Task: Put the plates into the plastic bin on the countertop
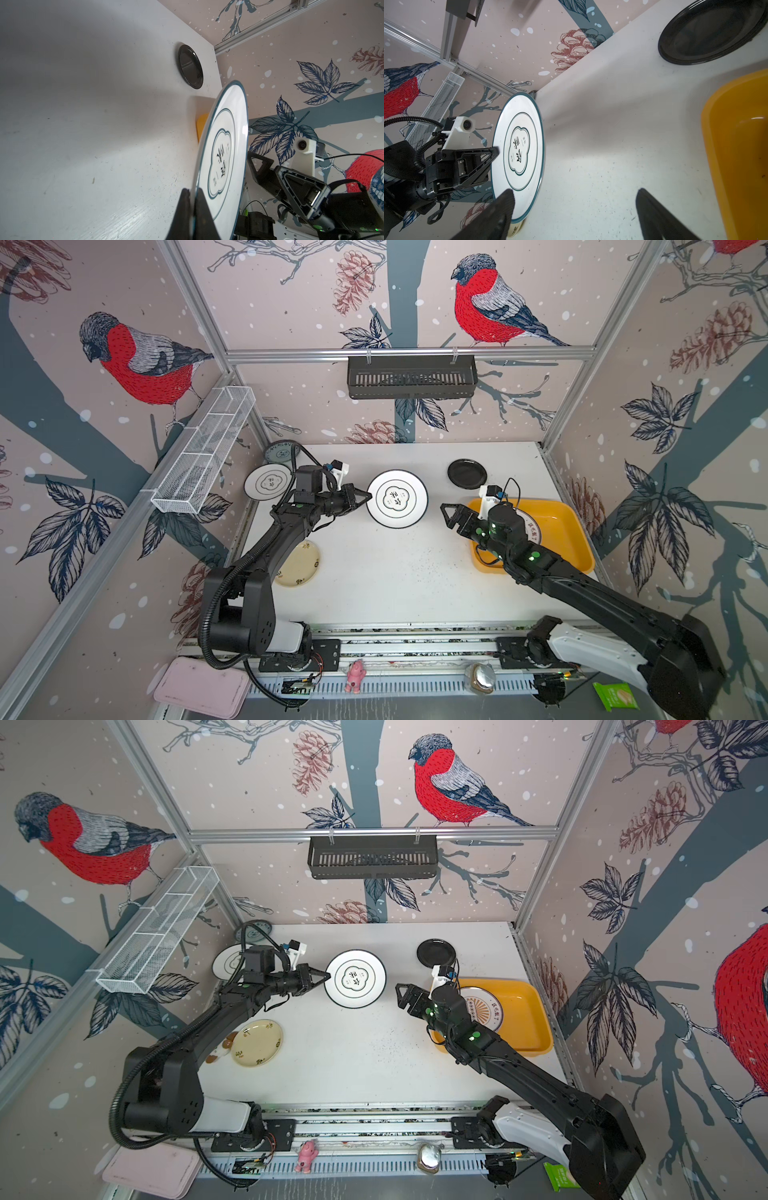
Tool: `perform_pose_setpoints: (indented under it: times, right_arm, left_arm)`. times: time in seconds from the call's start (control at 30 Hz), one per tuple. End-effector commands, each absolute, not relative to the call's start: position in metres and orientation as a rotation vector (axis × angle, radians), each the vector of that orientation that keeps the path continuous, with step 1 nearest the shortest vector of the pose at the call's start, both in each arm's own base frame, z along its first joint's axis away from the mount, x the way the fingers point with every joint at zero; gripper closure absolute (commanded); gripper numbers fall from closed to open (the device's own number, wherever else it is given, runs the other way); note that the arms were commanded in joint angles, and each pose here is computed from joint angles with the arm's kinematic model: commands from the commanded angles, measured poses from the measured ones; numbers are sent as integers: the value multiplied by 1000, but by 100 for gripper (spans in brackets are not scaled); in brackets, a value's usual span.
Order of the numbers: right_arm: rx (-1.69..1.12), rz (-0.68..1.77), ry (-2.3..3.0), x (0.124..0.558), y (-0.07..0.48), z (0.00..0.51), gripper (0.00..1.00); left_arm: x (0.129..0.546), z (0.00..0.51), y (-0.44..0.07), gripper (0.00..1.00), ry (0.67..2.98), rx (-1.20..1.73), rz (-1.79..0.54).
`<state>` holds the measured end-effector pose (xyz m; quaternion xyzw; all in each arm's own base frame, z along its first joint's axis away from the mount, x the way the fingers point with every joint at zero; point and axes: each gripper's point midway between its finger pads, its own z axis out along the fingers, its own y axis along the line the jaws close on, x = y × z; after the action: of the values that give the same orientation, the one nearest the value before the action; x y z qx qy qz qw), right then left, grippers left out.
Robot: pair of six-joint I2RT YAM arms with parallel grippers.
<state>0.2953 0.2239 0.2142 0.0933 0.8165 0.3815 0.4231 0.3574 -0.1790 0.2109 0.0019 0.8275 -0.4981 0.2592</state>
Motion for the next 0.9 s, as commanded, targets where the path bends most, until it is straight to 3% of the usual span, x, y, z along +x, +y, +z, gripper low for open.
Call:
perform_pose_setpoints:
  times: [0.0, 0.13, 0.27, 0.7, 0.87]
  right_arm:
    - [209, 1028, 2008, 300, 238, 228, 10]
    - [191, 1043, 2041, 307, 249, 221, 14]
    - [174, 1070, 2060, 310, 260, 219, 28]
    - [189, 1070, 2118, 311, 264, 207, 91]
    - [198, 1056, 2147, 312, 265, 197, 97]
  left_arm:
    - [356, 229, -188, 100, 2167, 89, -1407]
    - [350, 229, -199, 100, 2174, 133, -1421]
    - [345, 225, -209, 100, 2190, 162, -1445]
    - [346, 218, -211, 100, 2211, 153, -1457]
    - [346, 214, -212, 100, 2220, 152, -1470]
